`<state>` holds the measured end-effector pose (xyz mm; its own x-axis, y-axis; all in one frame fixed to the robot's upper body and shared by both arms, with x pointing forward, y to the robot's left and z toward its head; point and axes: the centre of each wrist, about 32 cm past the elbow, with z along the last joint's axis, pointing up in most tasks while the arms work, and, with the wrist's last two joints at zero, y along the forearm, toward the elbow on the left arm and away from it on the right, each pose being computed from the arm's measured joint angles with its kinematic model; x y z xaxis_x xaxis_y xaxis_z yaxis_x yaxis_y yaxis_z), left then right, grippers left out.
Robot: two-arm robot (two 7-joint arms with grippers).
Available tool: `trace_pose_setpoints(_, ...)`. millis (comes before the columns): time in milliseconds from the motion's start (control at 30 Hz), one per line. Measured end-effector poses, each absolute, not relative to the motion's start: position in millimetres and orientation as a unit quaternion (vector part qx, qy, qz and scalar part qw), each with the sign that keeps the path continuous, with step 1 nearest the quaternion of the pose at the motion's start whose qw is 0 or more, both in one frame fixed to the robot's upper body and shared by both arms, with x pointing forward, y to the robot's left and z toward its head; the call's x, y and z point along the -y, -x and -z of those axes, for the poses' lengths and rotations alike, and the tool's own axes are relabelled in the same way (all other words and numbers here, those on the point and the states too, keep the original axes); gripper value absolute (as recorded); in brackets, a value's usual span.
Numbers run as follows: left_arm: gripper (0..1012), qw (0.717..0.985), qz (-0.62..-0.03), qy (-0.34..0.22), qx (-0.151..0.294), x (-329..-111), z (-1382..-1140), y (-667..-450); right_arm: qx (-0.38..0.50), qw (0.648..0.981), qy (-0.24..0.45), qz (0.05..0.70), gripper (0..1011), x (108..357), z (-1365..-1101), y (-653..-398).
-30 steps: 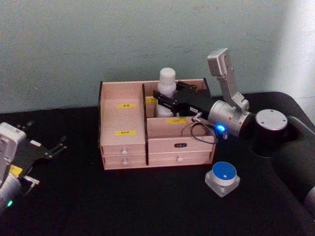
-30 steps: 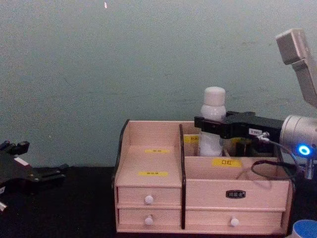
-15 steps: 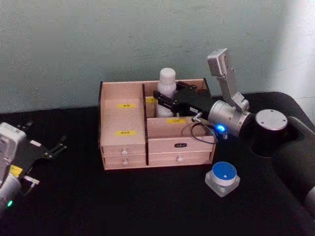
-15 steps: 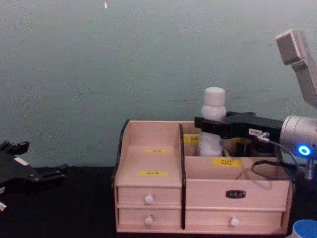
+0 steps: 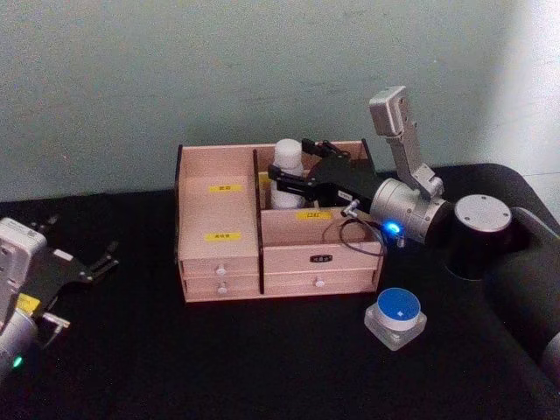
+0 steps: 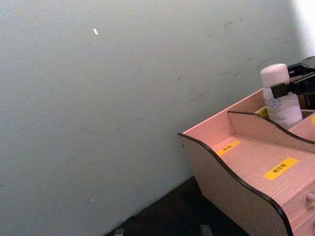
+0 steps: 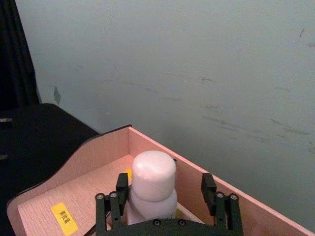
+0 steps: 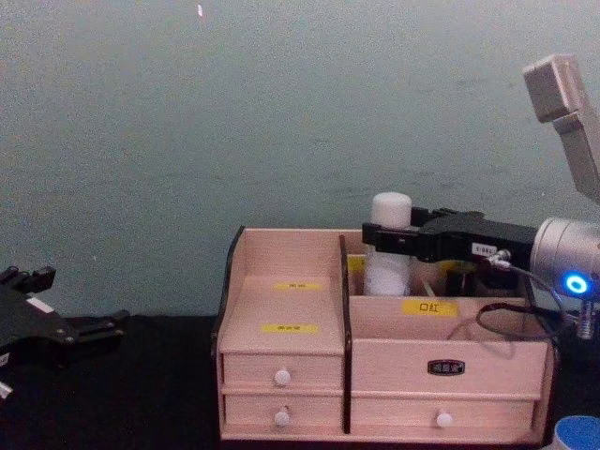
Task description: Pick up the facial cleanser and watermelon frost from the table and place them into the tiered storage box.
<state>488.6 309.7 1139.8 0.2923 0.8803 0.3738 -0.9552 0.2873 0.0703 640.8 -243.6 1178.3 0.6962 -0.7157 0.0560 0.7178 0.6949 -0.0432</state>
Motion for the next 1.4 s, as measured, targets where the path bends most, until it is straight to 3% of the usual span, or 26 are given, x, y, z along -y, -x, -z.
trace_pose_setpoints(100,1001,0.791,-0.58,-0.141,0.132,-309.7,-1139.8,-488.6,0.017,0.92,0.031,0.389,1002,243.6,-1178.3,-640.8)
trace_pose_setpoints(933,1001,0.791,-0.58,-0.141,0.132,-309.7,-1139.8,-488.6,0.032,0.922,0.022,0.386,1000,245.7,-1186.9,-630.9)
trace_pose_setpoints(1400,1001,0.791,-0.58,-0.142,0.132,-309.7,-1139.8,-488.6,0.048,0.919,0.0,0.391,1000,279.2,-1199.4,-576.0)
